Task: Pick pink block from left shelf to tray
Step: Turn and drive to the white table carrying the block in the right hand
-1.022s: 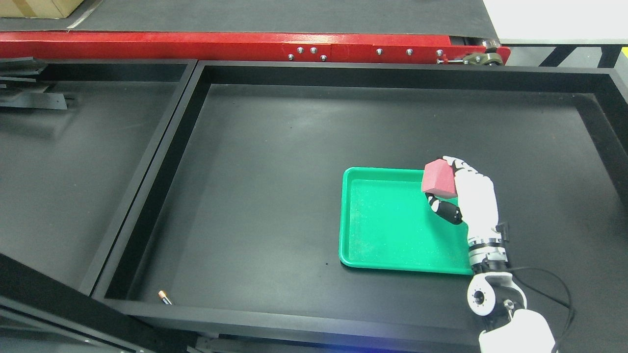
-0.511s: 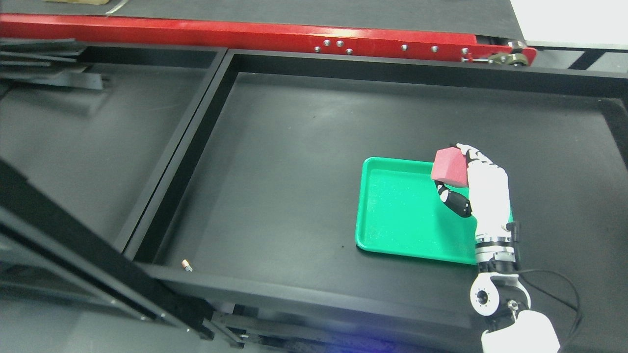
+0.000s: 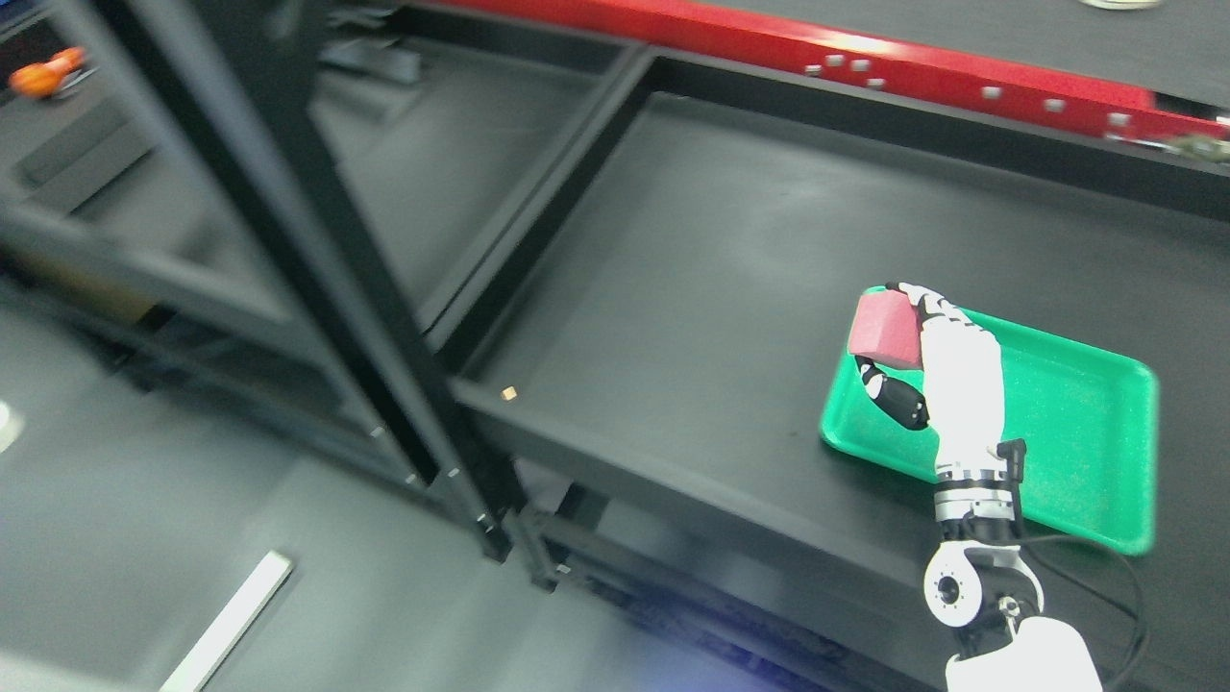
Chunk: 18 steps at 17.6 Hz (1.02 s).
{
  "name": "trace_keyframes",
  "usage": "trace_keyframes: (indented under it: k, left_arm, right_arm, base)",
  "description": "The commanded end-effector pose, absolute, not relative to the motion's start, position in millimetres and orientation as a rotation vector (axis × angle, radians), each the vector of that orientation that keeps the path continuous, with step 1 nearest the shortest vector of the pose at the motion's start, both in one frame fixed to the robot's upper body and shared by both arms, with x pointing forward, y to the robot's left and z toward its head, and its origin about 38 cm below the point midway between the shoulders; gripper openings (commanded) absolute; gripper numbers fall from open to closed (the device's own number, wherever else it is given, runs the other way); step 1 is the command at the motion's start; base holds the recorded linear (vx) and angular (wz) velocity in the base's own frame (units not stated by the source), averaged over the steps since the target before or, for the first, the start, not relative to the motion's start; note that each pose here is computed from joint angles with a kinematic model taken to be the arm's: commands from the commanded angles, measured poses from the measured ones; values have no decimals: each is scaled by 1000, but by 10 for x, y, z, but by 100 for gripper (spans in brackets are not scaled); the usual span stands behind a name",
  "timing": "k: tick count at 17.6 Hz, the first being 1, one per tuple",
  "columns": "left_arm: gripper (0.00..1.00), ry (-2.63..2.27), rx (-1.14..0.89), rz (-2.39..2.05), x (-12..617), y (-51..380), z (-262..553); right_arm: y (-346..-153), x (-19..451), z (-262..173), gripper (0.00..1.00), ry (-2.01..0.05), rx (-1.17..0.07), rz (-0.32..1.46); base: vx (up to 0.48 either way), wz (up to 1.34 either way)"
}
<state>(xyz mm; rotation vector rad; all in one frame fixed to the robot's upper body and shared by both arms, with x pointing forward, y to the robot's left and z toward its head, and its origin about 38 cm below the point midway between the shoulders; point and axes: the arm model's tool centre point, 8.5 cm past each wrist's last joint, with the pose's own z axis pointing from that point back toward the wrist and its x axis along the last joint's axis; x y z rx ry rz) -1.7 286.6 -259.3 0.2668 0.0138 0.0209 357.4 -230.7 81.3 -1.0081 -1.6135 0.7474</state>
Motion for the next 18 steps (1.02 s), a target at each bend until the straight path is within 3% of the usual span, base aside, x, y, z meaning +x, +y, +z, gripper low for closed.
trace_keyframes:
  k: [1, 18]
  left_arm:
    - [100, 28, 282, 20, -164, 2971, -2582]
    - [100, 28, 282, 20, -164, 2971, -2582]
  right_arm:
    - [-2370, 3528, 862, 2, -1622, -1032, 750]
    - [-2375, 3534, 883, 2, -1633, -1041, 736]
  base:
    - [-223, 873]
    - [-199, 763]
